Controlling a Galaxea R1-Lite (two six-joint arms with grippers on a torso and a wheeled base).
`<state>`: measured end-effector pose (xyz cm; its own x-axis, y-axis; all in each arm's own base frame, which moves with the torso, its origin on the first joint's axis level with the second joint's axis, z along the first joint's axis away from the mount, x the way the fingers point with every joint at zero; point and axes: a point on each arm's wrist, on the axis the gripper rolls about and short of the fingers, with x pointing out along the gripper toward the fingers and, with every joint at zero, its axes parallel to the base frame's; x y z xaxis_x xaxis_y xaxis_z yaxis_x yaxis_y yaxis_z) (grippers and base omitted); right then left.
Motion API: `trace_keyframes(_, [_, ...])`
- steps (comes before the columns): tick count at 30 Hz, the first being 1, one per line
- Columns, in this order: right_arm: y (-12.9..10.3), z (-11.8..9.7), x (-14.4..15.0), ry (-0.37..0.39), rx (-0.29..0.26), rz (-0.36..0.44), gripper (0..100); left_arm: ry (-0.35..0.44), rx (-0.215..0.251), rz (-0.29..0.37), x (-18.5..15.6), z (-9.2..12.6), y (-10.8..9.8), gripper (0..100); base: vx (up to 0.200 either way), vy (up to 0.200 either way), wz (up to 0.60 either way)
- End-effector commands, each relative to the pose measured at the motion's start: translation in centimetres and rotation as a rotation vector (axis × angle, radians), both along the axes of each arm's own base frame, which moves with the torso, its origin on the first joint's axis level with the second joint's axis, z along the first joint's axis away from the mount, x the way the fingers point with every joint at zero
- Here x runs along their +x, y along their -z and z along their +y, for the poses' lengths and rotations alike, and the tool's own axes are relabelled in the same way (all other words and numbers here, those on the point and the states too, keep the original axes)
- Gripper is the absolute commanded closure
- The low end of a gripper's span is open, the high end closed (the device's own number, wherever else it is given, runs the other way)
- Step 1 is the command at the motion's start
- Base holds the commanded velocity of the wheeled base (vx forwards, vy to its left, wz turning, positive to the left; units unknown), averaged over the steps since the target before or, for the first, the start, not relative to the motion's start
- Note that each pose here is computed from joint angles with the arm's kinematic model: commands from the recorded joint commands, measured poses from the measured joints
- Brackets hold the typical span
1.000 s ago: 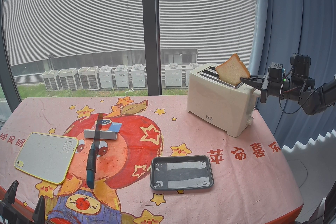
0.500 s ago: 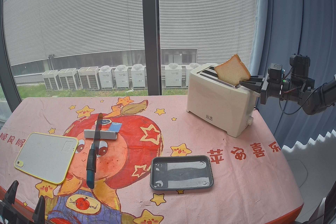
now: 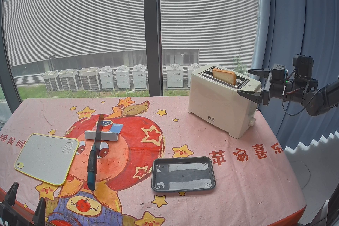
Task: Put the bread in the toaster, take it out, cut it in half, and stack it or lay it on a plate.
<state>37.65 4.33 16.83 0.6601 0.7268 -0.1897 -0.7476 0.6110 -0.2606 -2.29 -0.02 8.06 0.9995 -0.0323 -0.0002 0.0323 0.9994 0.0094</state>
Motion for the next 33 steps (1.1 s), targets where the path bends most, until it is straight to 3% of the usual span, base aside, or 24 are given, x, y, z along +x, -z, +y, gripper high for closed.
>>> trace_keyframes(1, [-0.3, 0.0, 0.0, 0.000, 0.001, -0.008, 0, 0.000, 0.000, 0.011, 0.1, 0.0, 0.5, 0, 0.000, 0.000, 0.00])
trace_keyframes(17, [-1.3, -0.1, -1.7, 0.021, 0.013, -0.004, 0, 0.000, -0.002, 0.009, 0.1, 0.0, 0.4, 0, 0.000, 0.000, 0.00])
trace_keyframes(25, [-2.9, 0.7, -5.7, 0.095, 0.081, 0.061, 0, 0.000, -0.002, 0.009, 0.1, 0.0, 0.4, 0, 0.000, 0.000, 0.00])
trace_keyframes(33, [-3.8, 2.3, -9.8, 0.110, 0.134, 0.094, 0, 0.001, -0.002, 0.009, 0.1, 0.0, 0.4, 0, 0.000, 0.000, 0.00])
